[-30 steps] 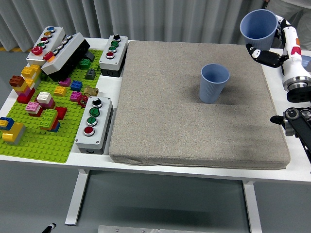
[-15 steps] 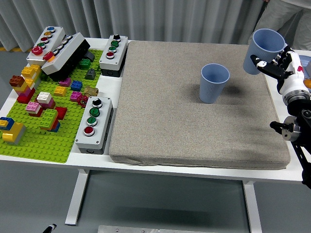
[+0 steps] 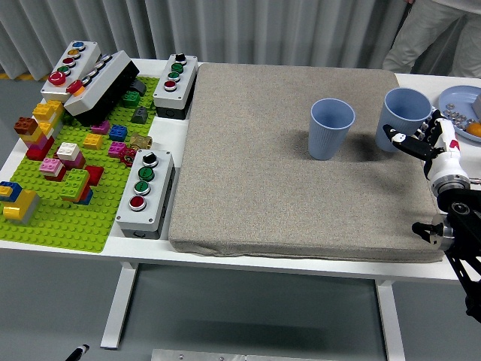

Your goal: Pick cup pour cup place

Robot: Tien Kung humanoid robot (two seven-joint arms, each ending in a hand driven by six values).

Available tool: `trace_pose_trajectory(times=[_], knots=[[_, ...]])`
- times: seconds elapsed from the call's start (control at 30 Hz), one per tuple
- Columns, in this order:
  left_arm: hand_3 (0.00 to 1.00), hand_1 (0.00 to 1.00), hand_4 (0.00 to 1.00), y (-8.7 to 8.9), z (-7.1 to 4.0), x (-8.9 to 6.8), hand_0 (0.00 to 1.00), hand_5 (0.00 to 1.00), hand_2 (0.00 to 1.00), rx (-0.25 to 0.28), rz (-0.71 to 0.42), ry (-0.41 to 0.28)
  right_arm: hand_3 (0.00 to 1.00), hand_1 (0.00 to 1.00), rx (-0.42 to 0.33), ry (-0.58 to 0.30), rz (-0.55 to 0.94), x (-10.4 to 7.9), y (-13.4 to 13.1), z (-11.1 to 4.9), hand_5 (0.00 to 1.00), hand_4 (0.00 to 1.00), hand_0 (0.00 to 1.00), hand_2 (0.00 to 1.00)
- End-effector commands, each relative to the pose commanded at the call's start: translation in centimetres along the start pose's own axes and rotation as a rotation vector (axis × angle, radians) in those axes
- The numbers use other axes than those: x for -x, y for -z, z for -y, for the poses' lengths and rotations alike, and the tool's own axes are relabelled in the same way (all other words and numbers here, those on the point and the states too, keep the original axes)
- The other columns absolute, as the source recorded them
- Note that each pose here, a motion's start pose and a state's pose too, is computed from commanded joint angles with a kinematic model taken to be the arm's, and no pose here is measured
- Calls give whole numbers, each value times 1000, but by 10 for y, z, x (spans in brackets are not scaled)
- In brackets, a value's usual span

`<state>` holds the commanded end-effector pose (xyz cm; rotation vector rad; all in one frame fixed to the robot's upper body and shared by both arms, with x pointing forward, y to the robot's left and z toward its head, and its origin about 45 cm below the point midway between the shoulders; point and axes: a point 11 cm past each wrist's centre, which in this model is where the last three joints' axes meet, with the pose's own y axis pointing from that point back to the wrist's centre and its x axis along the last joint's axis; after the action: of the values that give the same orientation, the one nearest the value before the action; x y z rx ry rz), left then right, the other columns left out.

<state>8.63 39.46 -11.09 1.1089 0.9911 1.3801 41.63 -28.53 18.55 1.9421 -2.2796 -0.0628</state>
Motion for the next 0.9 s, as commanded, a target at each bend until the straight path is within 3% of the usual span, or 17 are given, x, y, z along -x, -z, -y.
trace_pose_trajectory(times=[0.6,0.9], knots=[[805,810,635,0,0,0,836,998,885,-1,2,0,528,652,20,8,-48,4,-21,-5,2,518,862,515],[805,809,635,1,0,0,836,998,886,-2,3,1,528,652,14,37,-58,7,-19,-4,2,518,862,515]])
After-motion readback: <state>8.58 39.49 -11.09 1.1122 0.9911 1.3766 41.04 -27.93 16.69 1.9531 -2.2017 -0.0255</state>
